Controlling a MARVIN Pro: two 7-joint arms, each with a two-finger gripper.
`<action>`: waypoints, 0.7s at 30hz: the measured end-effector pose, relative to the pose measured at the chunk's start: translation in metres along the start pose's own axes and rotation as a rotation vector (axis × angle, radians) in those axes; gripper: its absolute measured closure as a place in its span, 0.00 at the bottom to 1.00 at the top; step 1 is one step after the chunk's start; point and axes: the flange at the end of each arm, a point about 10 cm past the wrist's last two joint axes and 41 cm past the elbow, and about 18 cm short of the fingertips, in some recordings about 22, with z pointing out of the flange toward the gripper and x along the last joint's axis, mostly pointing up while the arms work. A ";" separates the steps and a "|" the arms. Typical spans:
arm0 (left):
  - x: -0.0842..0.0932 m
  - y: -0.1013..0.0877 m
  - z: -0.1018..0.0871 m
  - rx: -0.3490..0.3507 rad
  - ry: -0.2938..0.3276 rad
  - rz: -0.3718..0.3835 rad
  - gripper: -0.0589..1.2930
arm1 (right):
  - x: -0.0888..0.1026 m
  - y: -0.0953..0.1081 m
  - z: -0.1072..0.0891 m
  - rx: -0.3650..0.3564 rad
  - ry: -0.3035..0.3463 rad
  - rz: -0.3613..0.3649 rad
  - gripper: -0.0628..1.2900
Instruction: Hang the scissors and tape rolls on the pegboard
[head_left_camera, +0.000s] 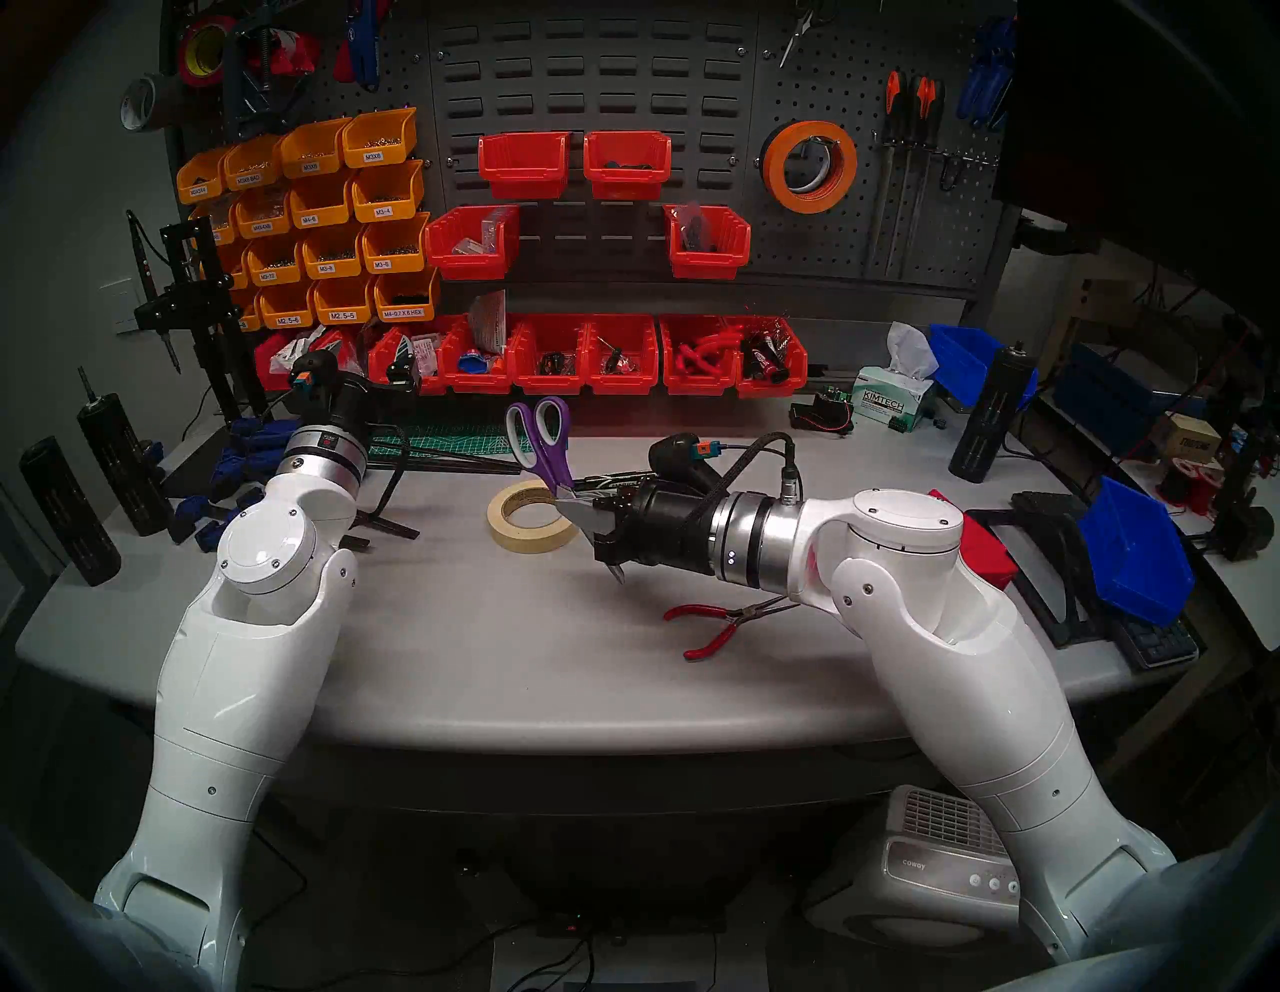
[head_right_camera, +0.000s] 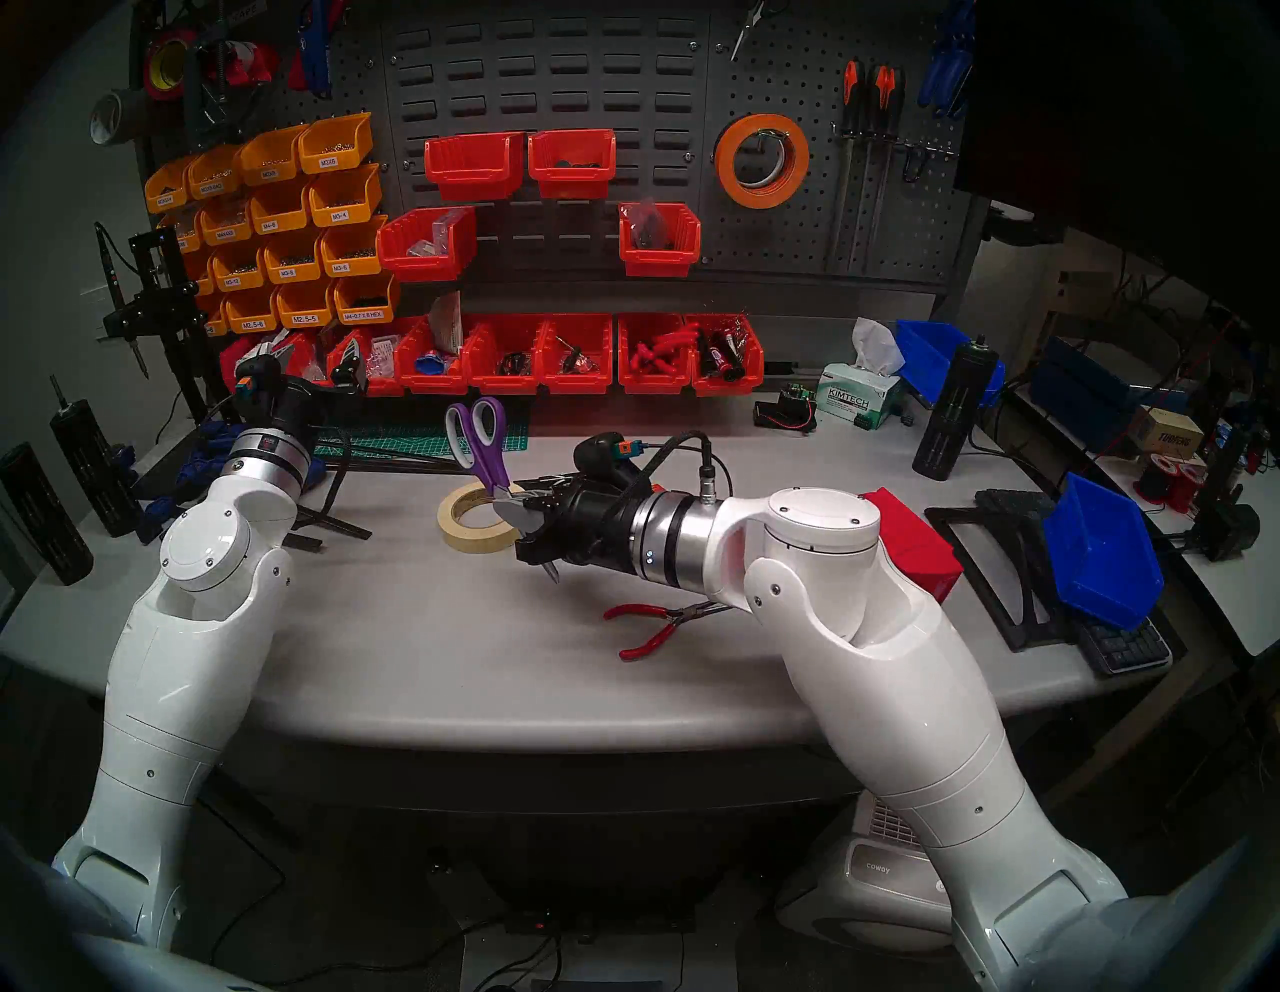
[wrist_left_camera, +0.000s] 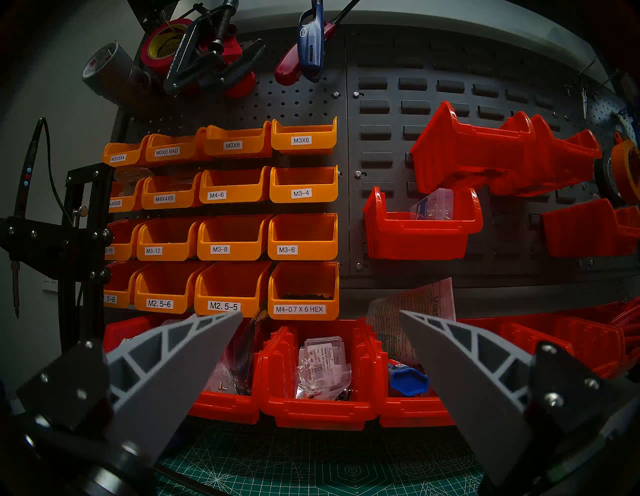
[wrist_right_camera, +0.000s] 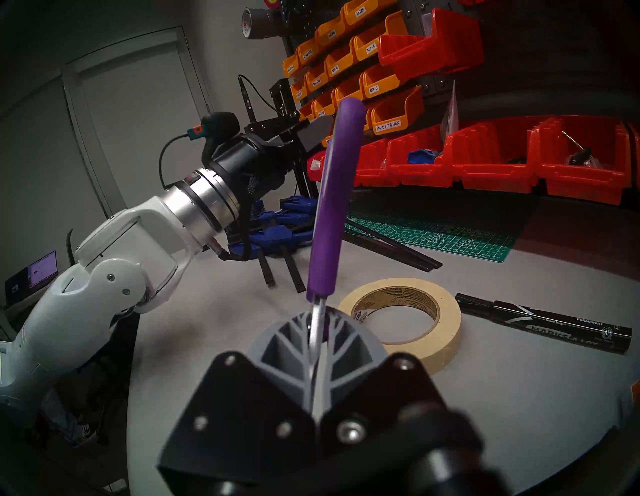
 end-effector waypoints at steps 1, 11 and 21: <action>0.000 0.000 0.000 0.000 0.000 0.000 0.04 | 0.000 0.000 0.000 0.000 0.001 0.001 0.98; 0.000 0.000 0.000 0.000 0.000 0.000 0.04 | -0.002 0.002 0.001 0.005 0.001 0.006 0.98; 0.000 0.000 0.000 0.000 0.000 0.000 0.04 | -0.003 0.002 0.002 0.014 0.003 0.012 0.98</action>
